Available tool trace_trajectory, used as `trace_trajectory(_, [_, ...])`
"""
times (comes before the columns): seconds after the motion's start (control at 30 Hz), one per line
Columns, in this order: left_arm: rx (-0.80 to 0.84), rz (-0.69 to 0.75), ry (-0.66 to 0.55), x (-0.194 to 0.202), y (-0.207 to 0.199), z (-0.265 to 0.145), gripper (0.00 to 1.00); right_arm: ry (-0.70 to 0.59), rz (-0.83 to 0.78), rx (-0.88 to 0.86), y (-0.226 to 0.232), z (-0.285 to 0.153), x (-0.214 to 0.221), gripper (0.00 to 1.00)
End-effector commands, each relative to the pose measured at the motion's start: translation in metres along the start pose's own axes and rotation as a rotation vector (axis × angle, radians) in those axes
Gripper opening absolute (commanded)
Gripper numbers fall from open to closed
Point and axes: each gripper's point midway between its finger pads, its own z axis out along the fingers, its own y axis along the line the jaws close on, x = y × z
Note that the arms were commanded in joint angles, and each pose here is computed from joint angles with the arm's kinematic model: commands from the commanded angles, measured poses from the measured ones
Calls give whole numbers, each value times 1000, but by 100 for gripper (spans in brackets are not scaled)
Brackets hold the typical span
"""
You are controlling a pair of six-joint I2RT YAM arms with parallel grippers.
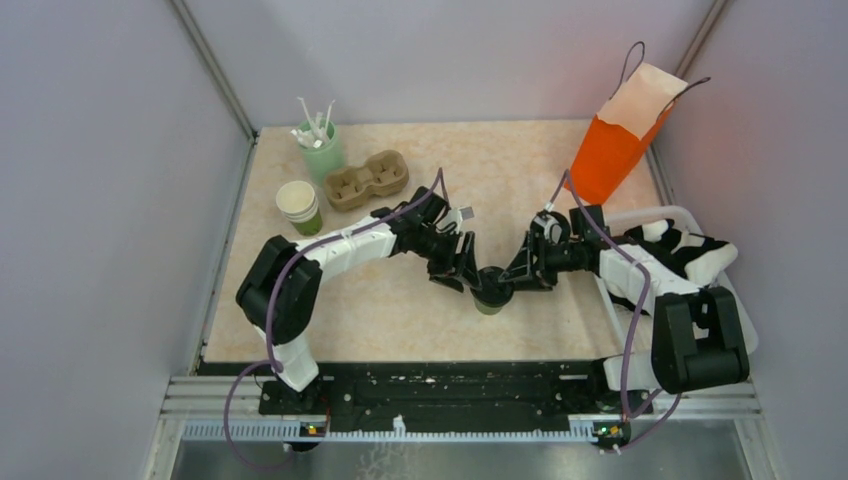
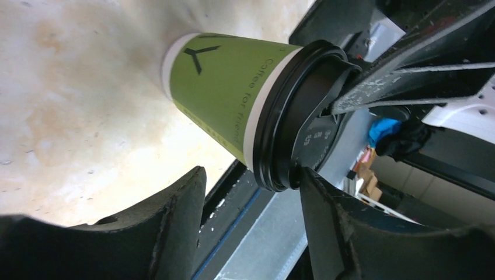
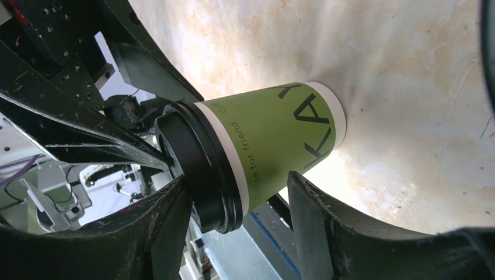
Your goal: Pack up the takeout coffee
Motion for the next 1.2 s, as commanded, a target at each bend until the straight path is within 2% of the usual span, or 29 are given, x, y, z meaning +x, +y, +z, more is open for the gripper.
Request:
trace_trajectory(0.0, [-79,47,-42,-12,3,-9,70,-22,-33,6,2,-3,-7,60])
trace_trajectory(0.13, [-24,58,-73,-17,-21,-24,77,-16,-47,-25,14,-7,-8,64])
trace_trajectory(0.27, [16,30,-75,-10,-28,-29,78,-30,-61,-49,25,-15,-8,71])
trace_trajectory(0.37, [36,7,-90,-7,-28,-35,78,-53,-61,-69,30,-23,-9,75])
trace_trajectory(0.47, [46,-23,-96,-1,-22,-37,72,-59,-51,-88,30,-27,-7,76])
trace_trajectory(0.6, [76,-59,-56,9,-16,-30,61,-34,-32,-98,22,-23,3,68])
trace_trajectory(0.77, [72,-64,-42,6,-11,-22,56,-15,-9,-105,14,-18,8,61])
trace_trajectory(0.93, [68,-73,-42,1,-7,-17,53,-13,-5,-103,11,-16,10,58])
trace_trajectory(1.17, [60,-78,-35,-2,-4,-13,56,-11,3,-90,7,-15,12,56])
